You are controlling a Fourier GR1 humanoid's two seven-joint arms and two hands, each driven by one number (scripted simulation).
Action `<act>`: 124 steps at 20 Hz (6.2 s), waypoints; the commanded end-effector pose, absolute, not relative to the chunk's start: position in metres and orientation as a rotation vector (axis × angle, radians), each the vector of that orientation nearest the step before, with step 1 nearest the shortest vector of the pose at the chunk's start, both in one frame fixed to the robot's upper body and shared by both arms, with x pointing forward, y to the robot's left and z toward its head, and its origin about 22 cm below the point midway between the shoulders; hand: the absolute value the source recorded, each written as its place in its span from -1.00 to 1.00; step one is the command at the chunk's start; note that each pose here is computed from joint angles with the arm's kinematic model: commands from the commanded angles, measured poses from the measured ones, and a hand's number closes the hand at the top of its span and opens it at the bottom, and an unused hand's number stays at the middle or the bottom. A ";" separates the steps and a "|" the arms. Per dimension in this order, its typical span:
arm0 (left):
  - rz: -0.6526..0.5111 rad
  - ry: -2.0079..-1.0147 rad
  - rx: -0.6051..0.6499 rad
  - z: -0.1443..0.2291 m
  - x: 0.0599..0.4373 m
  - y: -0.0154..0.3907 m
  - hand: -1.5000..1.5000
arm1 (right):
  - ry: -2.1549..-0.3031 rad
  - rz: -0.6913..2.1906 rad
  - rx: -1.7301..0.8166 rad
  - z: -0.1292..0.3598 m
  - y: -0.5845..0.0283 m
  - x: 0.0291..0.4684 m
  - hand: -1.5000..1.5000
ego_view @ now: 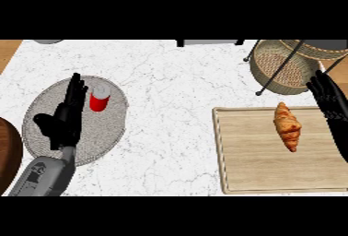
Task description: Pick the croissant from the tray and place it in the tiered basket
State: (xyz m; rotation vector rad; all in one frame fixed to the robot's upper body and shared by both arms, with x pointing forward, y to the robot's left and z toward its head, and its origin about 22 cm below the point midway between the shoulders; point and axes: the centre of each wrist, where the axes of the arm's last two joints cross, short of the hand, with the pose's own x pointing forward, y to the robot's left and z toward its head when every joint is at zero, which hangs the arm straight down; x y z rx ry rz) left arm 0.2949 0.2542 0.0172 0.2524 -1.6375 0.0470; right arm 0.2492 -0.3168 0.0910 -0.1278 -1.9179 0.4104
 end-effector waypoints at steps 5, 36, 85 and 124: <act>-0.095 -1.728 0.219 0.036 0.297 0.228 0.00 | -1.929 0.268 0.114 0.158 -0.396 0.299 1.00; -0.126 -1.673 0.182 0.024 0.281 0.193 0.00 | -1.198 1.633 -0.490 0.298 -0.322 0.269 -1.00; -0.104 -1.666 0.187 0.031 0.266 0.204 0.00 | -0.811 1.923 -0.850 0.205 -0.287 0.280 -1.00; -0.115 -1.670 0.203 0.023 0.272 0.214 0.00 | -0.713 1.893 -0.705 0.095 -0.305 0.321 -1.00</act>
